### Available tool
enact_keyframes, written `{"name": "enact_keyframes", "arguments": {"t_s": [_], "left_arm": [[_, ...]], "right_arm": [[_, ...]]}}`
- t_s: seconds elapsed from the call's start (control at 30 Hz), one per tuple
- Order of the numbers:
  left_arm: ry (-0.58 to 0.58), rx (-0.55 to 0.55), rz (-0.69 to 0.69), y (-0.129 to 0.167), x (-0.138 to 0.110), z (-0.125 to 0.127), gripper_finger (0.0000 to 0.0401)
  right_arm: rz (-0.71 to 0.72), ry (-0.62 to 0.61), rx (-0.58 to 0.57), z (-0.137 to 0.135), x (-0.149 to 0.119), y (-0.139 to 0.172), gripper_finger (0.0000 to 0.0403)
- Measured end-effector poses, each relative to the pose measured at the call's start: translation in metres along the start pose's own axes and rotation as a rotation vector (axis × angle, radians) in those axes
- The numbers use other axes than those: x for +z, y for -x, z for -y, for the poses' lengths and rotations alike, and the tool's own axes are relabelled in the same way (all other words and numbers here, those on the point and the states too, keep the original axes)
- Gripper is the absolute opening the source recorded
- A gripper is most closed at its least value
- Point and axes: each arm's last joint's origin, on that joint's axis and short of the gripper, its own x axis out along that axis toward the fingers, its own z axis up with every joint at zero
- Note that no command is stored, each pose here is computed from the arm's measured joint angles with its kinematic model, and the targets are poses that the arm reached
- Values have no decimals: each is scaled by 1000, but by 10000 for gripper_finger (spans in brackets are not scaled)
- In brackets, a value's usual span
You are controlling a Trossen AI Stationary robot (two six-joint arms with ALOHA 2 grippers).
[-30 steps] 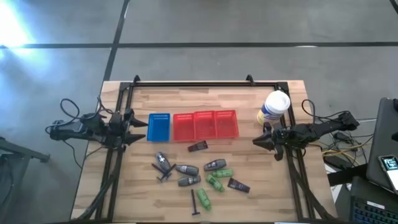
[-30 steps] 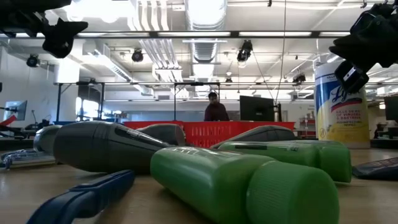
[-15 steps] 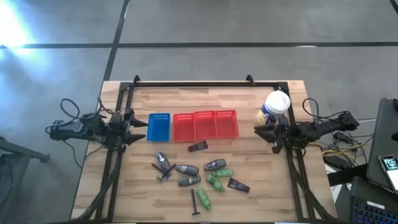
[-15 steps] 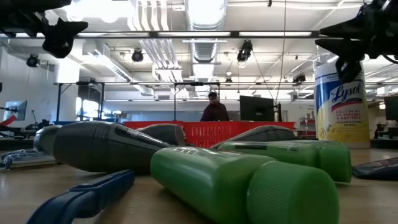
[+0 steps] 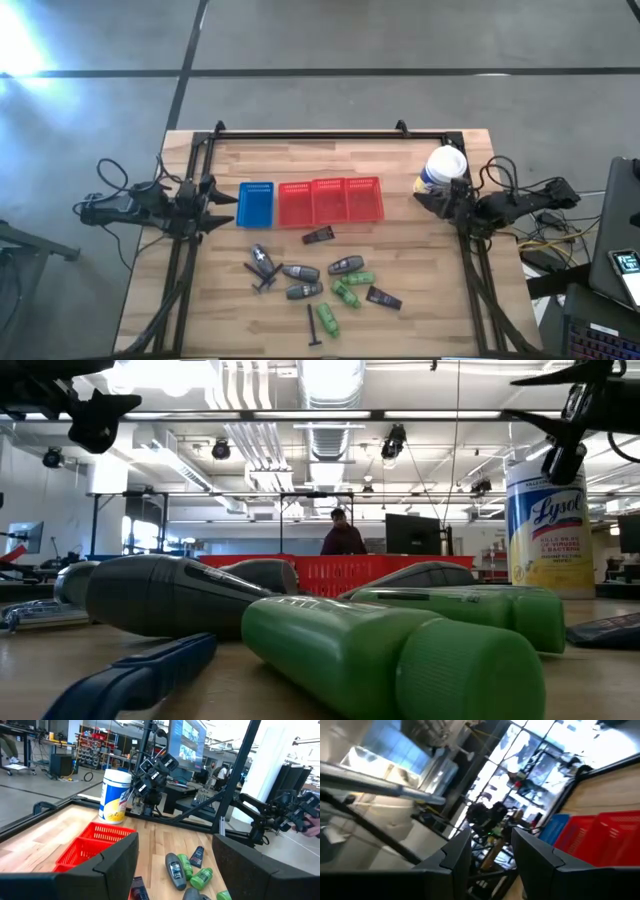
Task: Pick & Place Travel size toiletries
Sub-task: Put the right blue shave cream into the right red bin
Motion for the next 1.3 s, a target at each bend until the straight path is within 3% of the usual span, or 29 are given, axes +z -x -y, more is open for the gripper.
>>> {"name": "enact_keyframes", "arguments": {"t_s": [0.2,0.33,0.4,0.5,0.67,0.77,0.97,1.13,1.3], "left_arm": [[0,0,1,0,0,0,259],[1,10,10,0,1,0,259],[1,13,16,0,1,0,259],[1,13,15,0,1,0,259],[1,13,15,0,1,0,259],[1,14,12,0,1,0,259],[-1,16,3,0,0,-1,259],[2,17,0,0,0,-1,259],[31,18,-6,0,-1,-1,259]], "right_arm": [[51,-174,77,-9,0,-9,144],[-82,-264,149,-12,-10,-17,136],[-230,-327,103,-13,-21,-24,132],[-526,-347,-121,-20,-42,-40,127],[-1047,-175,-705,-27,-73,-50,112],[-1259,-31,-878,-33,-87,-57,105],[-1510,256,-792,-53,-131,-79,111],[-1712,330,-935,-39,-170,-75,147],[-1720,519,-764,-58,-199,-89,189]]}}
